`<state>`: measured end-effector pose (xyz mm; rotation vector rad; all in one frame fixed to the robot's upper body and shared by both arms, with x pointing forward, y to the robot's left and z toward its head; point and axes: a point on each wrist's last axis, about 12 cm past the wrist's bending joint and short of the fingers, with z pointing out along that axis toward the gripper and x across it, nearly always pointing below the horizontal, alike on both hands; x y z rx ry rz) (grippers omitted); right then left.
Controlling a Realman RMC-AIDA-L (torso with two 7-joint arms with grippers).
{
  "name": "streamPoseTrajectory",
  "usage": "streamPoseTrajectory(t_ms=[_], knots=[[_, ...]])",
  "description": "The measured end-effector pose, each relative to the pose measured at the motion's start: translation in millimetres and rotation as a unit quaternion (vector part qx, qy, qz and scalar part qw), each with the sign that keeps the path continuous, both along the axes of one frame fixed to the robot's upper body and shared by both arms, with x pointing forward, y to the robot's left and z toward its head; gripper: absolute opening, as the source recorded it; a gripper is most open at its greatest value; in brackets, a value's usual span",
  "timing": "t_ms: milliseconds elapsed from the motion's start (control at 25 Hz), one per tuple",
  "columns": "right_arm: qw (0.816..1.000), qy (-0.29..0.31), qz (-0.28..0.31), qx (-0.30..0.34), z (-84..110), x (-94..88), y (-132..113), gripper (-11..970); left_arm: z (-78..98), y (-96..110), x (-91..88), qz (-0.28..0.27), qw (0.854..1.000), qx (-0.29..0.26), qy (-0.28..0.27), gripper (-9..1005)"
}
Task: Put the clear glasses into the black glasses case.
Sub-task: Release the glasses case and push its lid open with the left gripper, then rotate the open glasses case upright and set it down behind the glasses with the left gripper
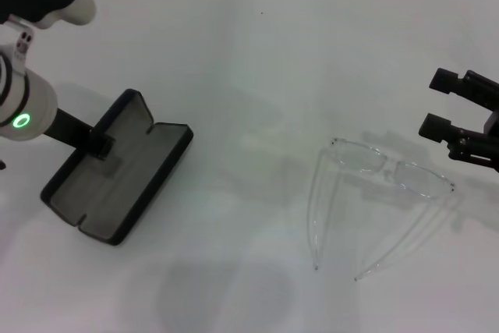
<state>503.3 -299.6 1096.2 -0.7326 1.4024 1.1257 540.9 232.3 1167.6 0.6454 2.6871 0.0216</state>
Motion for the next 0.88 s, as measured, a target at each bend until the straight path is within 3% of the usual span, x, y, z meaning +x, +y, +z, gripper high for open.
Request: streamPoseTrajectory(t_ms=[80,360,480,560,680,880], knots=[[1.000,0.000,-0.001,0.000,-0.4,-0.7,0,869,0.3,-1,0.0,-0.002,1.000,0.001,0.000,227],[1.000,-0.015,-0.008,0.014,2.0,-3.9,-4,868,7.1,-15,0.0,-0.044,0.999,0.009,-0.012,204],[0.998,-0.051,-0.002,0.030,6.9,-13.6,-10,869,17.7,-22,3.3,-0.070,0.997,0.010,-0.041,194],[0.995,-0.089,0.035,0.036,12.4,-26.0,-13,863,26.1,-27,7.1,-0.094,0.993,0.011,-0.072,191],[0.986,-0.124,0.110,0.031,17.3,-42.5,-15,855,37.3,-38,14.4,-0.145,0.981,0.014,-0.130,191],[0.977,-0.103,0.187,0.004,10.0,-53.5,-5,820,37.4,-63,24.4,-0.256,0.945,0.048,-0.197,190]])
